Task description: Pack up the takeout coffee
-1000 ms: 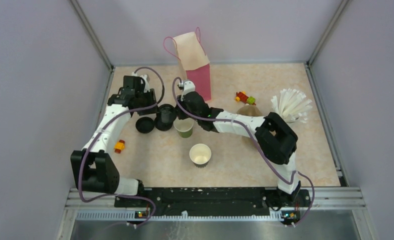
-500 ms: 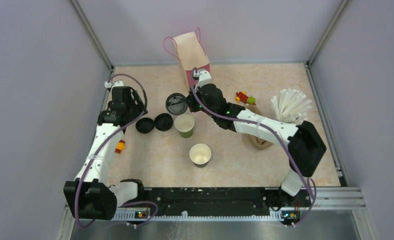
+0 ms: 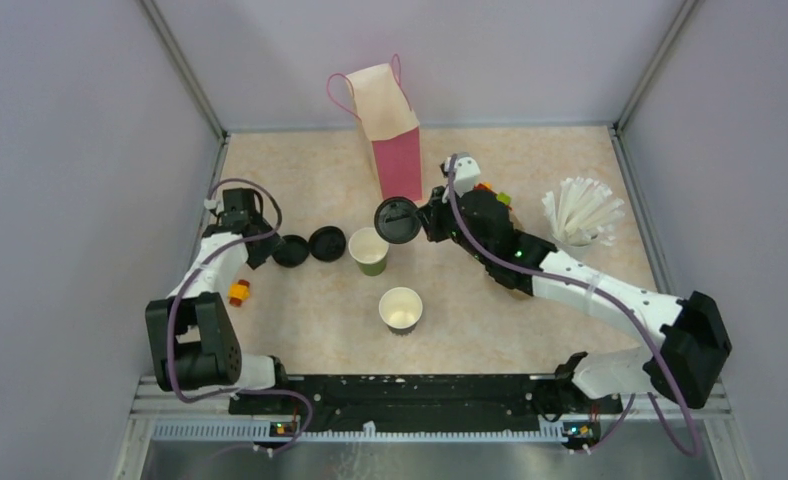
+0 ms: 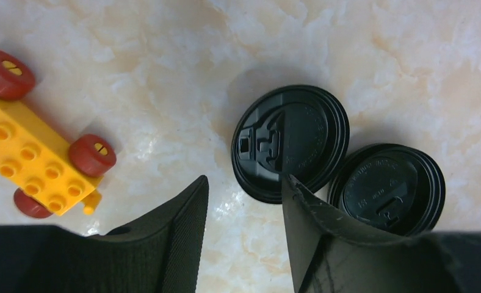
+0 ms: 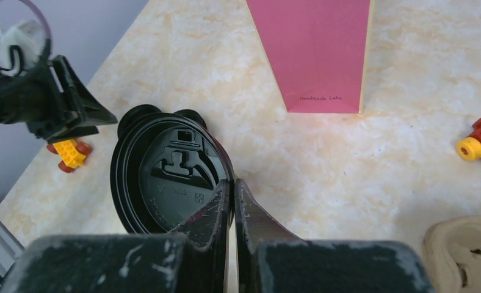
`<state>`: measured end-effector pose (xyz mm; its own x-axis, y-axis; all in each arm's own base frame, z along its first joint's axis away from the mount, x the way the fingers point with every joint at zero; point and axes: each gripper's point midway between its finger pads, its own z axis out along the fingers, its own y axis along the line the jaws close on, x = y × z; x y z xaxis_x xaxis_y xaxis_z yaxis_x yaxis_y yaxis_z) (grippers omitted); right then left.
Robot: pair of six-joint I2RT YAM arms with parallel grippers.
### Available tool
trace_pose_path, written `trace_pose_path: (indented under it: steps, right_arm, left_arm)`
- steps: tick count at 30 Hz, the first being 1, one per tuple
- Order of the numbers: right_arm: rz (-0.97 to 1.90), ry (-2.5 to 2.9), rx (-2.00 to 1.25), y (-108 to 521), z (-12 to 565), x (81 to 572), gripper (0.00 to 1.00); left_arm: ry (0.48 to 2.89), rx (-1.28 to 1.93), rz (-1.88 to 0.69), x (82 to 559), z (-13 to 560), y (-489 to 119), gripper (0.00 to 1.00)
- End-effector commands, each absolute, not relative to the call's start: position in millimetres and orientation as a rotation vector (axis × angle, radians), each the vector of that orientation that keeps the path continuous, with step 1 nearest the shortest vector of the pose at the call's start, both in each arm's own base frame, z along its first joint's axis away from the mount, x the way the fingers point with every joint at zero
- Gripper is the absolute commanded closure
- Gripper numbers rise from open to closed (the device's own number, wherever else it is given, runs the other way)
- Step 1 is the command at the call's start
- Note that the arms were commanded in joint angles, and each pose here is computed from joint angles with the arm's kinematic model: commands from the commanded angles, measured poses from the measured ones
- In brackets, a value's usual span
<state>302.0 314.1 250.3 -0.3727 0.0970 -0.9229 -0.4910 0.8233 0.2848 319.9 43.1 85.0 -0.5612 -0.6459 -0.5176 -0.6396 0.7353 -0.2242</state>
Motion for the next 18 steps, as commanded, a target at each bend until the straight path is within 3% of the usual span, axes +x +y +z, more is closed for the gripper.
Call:
trace_pose_path:
  steps: [1, 13, 18]
  right_arm:
    - [0.666, 1.755, -0.276, 298, 289, 291, 1.0]
    - [0.639, 1.74, -0.259, 284, 293, 287, 1.0]
    - [0.644, 1.741, -0.262, 284, 294, 286, 1.0]
  left_arm:
    - [2.307, -0.983, -0.091, 340, 78, 44, 0.49]
    - [2.361, -1.017, -0.054, 336, 50, 51, 0.59]
    - [2.404, -0.998, -0.093, 338, 42, 45, 0.7]
